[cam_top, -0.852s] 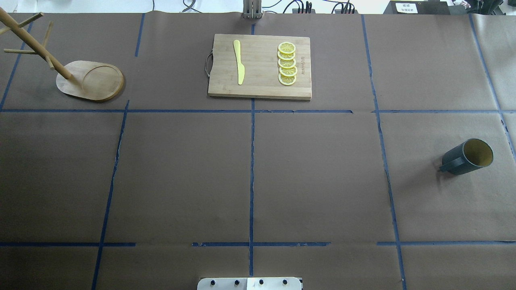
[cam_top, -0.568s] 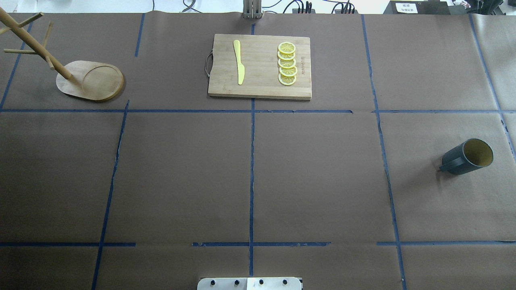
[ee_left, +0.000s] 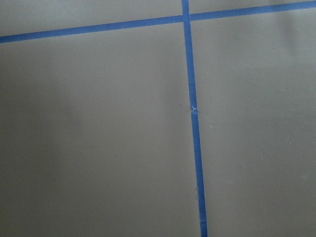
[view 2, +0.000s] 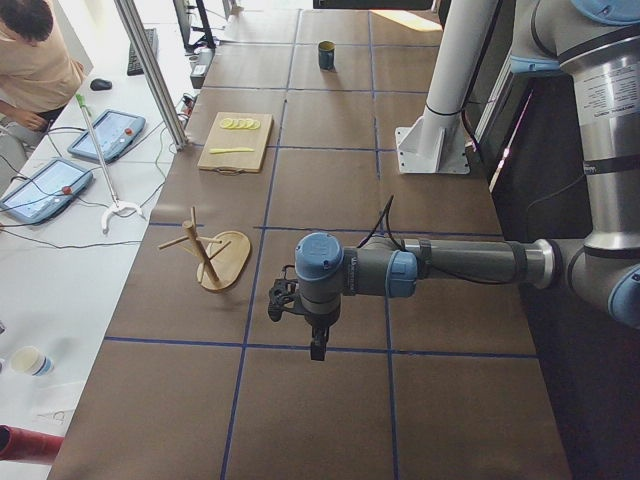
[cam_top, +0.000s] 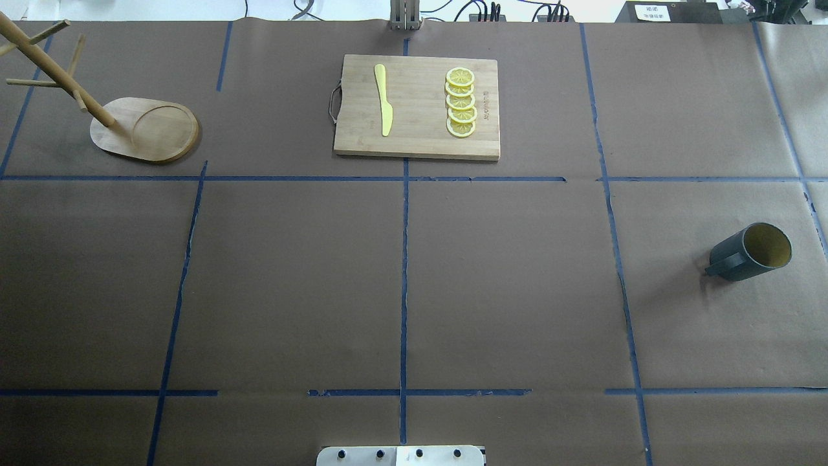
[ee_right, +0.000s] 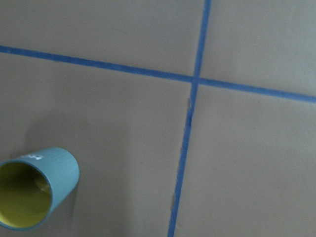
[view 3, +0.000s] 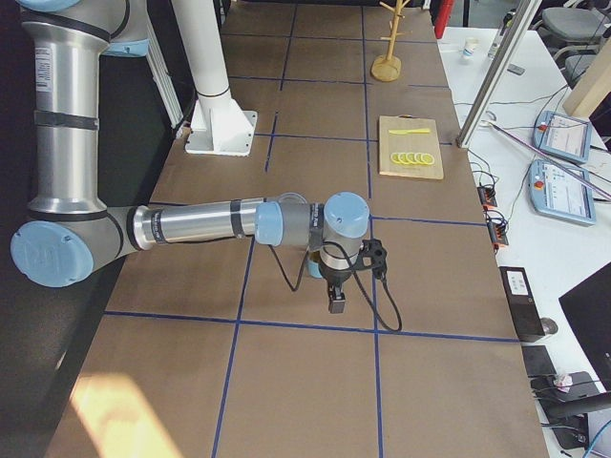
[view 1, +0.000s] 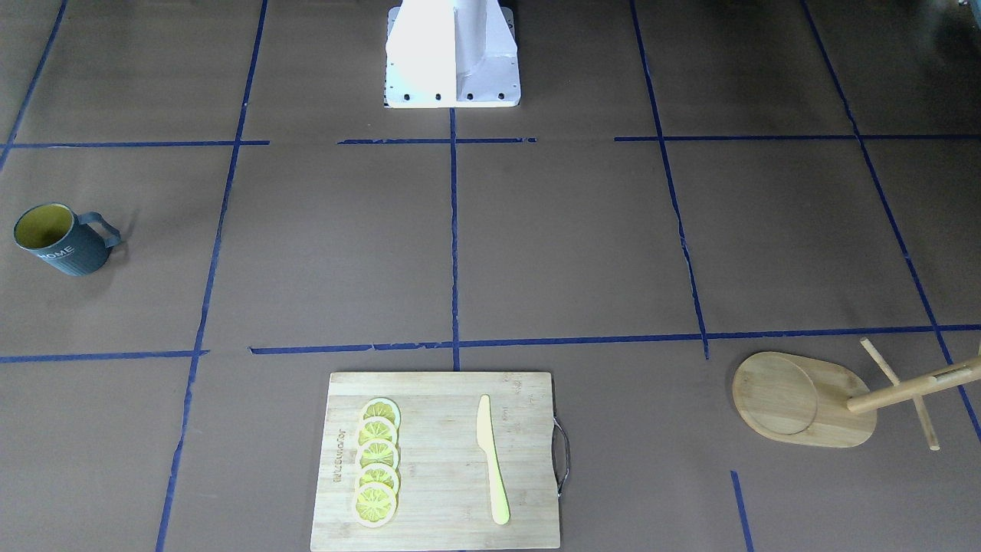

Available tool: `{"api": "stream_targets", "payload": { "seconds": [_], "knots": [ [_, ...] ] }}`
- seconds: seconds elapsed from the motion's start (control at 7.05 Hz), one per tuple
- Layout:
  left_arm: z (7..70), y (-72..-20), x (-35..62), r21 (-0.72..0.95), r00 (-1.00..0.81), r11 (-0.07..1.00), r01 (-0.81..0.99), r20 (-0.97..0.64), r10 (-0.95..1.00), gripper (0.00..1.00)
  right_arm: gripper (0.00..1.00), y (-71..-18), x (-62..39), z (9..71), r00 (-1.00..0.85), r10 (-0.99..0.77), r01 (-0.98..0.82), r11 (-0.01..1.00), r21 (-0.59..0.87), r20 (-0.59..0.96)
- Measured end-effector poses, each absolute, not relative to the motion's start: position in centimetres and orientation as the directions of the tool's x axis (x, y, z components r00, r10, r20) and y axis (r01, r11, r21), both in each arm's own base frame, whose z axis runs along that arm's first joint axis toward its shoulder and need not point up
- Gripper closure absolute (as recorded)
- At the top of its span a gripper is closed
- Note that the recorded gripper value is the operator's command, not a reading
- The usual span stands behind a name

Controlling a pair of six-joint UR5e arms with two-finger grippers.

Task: Hang cup on storage rack
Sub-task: 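Lower the right gripper onto the teal mug's rim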

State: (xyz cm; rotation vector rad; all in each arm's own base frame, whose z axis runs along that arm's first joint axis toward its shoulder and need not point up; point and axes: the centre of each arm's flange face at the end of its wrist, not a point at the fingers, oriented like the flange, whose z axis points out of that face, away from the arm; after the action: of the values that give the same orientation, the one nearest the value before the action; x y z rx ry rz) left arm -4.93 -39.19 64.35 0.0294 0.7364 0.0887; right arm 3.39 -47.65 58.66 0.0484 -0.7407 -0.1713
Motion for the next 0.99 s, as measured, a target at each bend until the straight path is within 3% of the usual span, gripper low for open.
{"api": "stream_targets", "payload": {
  "seconds": [0.57,0.99],
  "knots": [
    [63.8,-39.3,-4.9,0.068,0.737,0.995,-0.071,-0.669,0.098,0.00,0.00,-51.1,-4.5,53.5,0.631,-0.328,0.202,0.944,0.260,0.703],
    [63.8,-39.3,-4.9,0.068,0.737,0.995,-0.071,-0.669,0.098,0.00,0.00,-47.7,-10.2,54.8,0.630,-0.335,0.153,0.938,0.311,0.701]
  ]
}}
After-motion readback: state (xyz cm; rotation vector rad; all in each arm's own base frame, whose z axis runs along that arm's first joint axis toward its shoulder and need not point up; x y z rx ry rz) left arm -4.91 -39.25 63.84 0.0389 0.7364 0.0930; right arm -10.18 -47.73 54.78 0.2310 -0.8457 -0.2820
